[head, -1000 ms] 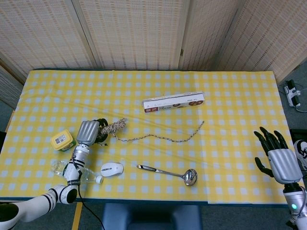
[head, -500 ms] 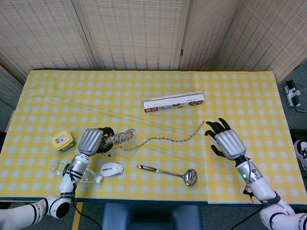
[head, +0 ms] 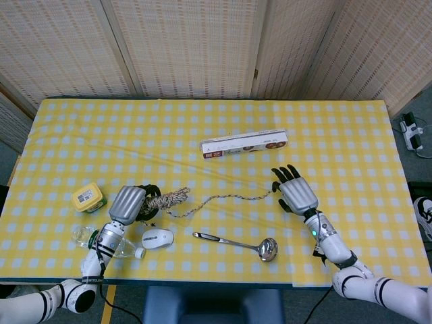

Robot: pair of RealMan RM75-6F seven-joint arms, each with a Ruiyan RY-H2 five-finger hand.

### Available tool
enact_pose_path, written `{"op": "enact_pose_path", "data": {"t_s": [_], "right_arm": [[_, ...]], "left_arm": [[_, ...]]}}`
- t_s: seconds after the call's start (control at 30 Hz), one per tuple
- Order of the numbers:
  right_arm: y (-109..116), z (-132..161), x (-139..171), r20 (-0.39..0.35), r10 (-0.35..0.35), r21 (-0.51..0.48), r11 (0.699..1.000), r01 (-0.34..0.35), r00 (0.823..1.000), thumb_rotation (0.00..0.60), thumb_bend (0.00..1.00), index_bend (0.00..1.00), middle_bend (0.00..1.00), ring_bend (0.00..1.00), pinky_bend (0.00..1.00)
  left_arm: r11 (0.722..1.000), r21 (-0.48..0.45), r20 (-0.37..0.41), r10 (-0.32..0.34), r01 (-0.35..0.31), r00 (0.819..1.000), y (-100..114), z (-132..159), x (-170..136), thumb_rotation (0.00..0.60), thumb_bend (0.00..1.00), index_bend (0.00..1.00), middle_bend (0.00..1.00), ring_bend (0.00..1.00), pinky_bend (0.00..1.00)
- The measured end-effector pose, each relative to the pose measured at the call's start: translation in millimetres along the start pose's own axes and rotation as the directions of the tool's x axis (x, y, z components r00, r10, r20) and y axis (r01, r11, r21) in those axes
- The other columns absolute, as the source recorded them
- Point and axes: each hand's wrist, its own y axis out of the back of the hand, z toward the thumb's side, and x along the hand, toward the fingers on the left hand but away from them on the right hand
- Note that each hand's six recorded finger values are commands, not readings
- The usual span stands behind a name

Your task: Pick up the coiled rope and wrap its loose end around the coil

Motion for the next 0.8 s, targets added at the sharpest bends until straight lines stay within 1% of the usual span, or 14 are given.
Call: {"op": "enact_pose_path", "data": {"t_s": [0.17,0.37,0.6,0.8], "right_arm": [[-10.6,4.1,-14.0,0.005,0.013,0.003,1.000,-0.013,1.000,0.600,0.44,0.44,0.10,0.08,0.04],[-21.4,15.7,-28.6,-0.005,0.027,0.010,1.000,-0.027,1.000,0.600,0.44,0.44,0.11,0.07,0.04],[-28.3,25.0,-37.4,-0.012,0.029,0.015,0.999,-0.029,1.000,0.600,0.44,0.48,0.13,0.08,0.04],[-31.7,25.6,-41.4,-0.004,0.024,0.010,1.000,-0.024,1.000,0.600,0.44,0.49,0.14,0.08,0.04]], "left_arm": [[1.000,0.001,0.000,0.001,-0.001,1.000,0.6,0.4,0.4,0.600,0.46,0.64,0.61,0.58,0.63],[1.000,-0.002,-0.005,-0.003,0.003,1.000,-0.9,0.7,1.3,0.600,0.46,0.64,0.61,0.58,0.63],[1.000,-0.003,-0.012,-0.009,0.009,1.000,-2.8,-0.2,2.6,0.600,0.47,0.64,0.61,0.58,0.63],[1.000,-0.003,-0.015,-0.014,0.014,1.000,-4.5,-0.3,4.2,0.600,0.46,0.64,0.61,0.58,0.63]]}}
